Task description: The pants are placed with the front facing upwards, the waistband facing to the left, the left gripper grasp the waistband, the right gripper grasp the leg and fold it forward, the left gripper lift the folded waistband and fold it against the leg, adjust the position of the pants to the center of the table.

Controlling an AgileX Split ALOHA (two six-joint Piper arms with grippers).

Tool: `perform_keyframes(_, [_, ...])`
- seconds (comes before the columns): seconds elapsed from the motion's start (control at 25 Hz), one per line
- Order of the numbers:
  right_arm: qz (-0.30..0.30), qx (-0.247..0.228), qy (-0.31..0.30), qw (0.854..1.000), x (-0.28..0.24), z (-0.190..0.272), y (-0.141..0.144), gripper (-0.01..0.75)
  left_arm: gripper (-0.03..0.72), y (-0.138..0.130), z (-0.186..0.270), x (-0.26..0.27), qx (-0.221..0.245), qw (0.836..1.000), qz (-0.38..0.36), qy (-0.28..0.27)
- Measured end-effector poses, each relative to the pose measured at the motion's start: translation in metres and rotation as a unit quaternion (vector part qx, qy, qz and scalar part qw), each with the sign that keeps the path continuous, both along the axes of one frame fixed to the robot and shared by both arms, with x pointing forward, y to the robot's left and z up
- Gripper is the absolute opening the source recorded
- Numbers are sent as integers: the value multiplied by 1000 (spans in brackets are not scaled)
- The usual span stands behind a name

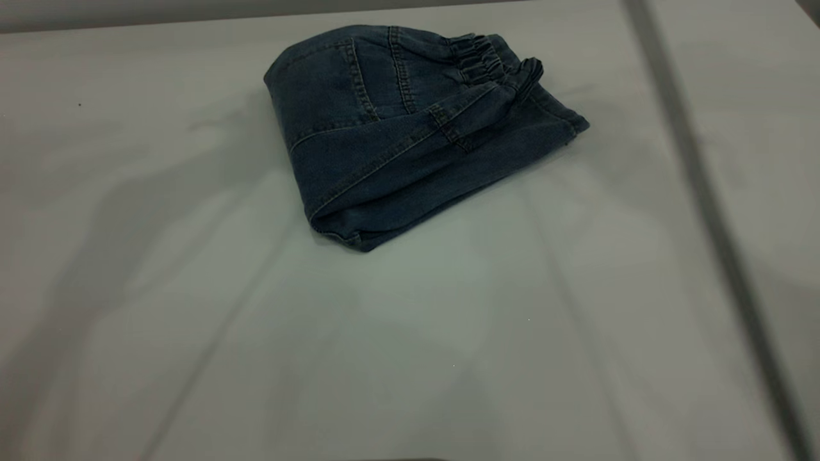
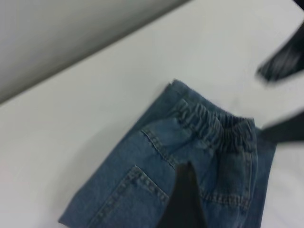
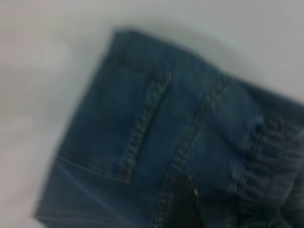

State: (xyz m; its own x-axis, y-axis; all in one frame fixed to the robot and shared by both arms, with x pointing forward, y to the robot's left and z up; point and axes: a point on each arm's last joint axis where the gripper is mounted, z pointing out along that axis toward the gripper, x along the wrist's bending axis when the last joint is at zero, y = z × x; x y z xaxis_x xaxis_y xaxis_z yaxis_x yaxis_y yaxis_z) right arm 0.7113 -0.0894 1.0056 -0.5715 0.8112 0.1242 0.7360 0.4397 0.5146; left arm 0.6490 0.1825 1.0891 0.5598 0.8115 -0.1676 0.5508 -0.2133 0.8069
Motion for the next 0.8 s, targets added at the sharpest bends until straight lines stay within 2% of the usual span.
perform_keyframes(0.12, [-5, -74, -12, 997, -9, -30, 35, 497, 555, 3, 14, -7, -5, 1000, 1, -12])
perform_keyframes(0.32, [9, -130, 11, 991, -21, -89, 70, 497, 554, 2, 16, -13, -7, 1000, -15, 3])
perform_keyframes(0.56, [-10, -155, 68, 985, -25, -147, 71, 497, 554, 0, 14, -17, -6, 999, -33, 23])
perform_keyframes(0.8, [-33, -166, 125, 977, -33, -157, 68, 496, 554, 0, 14, -17, -5, 999, -35, 26])
